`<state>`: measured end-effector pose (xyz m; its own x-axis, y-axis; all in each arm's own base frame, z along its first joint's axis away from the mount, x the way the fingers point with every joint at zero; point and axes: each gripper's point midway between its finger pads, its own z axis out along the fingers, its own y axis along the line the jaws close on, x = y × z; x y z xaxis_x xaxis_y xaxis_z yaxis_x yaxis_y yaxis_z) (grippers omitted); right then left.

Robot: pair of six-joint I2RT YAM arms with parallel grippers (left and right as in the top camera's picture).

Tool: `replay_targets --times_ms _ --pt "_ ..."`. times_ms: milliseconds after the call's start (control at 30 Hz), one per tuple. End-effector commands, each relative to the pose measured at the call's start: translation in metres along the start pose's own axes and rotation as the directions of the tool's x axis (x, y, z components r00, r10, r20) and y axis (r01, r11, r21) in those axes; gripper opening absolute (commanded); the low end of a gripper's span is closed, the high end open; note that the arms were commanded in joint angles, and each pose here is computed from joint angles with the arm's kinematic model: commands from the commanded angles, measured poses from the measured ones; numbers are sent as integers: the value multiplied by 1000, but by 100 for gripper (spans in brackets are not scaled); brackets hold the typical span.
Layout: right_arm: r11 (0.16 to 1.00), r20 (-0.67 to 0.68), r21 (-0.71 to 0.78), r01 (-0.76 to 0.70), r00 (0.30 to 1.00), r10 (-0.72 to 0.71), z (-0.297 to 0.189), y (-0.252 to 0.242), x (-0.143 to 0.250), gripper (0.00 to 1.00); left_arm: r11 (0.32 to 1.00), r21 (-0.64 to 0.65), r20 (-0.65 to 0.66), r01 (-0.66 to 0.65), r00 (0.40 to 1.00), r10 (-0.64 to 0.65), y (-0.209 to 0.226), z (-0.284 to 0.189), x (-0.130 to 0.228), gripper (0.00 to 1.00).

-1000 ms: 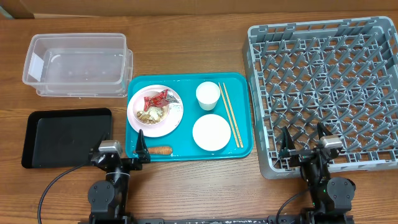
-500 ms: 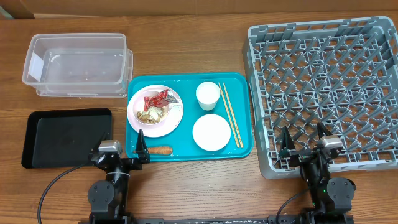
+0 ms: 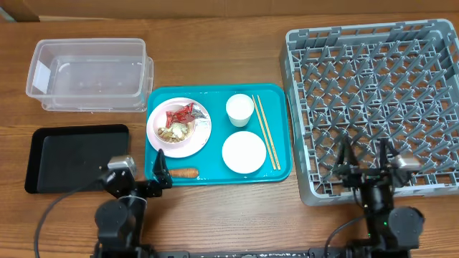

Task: Sort waste into correct bins and load items into the dishwasher
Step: 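Move the left gripper toward the red wrapper on the pink plate, then grasp the red wrapper with the left gripper and drop it into the clear bin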

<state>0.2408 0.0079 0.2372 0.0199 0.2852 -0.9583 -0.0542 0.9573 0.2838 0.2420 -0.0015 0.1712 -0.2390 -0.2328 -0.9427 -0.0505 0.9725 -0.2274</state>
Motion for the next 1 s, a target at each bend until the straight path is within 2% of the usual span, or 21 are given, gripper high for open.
replay_targets --times_ms 0,100,167,233,333,400,500,633,733,867,900,967 --pt "999 -37 45 -21 999 23 10 2 -29 100 1000 -26 -55 15 998 -16 -7 3 -40 100" --pt "997 -192 78 -22 981 37 27 4 -30 100 1000 -2 -215 -13 977 13 -21 20 -56 100" --pt "995 -315 100 -23 948 54 38 5 -25 100 999 38 -339 -25 940 36 -33 31 -62 100" --pt "991 -426 130 -19 902 73 48 6 -21 100 999 54 -494 7 869 21 -44 40 -67 100" --pt "984 -511 180 14 856 81 56 0 -20 100 1000 17 -634 17 773 -3 -46 45 -71 100" --pt "980 -541 199 24 836 89 64 -4 -15 100 1000 -17 -681 4 732 -14 -42 52 -70 100" --pt "976 -590 217 31 800 106 69 -9 2 100 999 0 -722 39 691 -27 -48 71 -60 100" --pt "973 -619 227 37 777 114 67 -12 11 100 995 81 -701 65 713 11 -61 102 -58 100" --pt "973 -618 227 37 778 114 67 -12 11 100 970 234 -678 -65 704 211 -75 123 -43 100" --pt "972 -629 231 40 768 118 65 -13 13 100 876 434 -665 -211 580 470 -91 135 -1 100" --pt "971 -640 235 43 759 121 62 -13 16 100 834 503 -668 -226 511 541 -98 139 25 100" --pt "971 -645 236 44 755 122 61 -14 17 100 819 527 -675 -227 475 565 -99 141 38 100"
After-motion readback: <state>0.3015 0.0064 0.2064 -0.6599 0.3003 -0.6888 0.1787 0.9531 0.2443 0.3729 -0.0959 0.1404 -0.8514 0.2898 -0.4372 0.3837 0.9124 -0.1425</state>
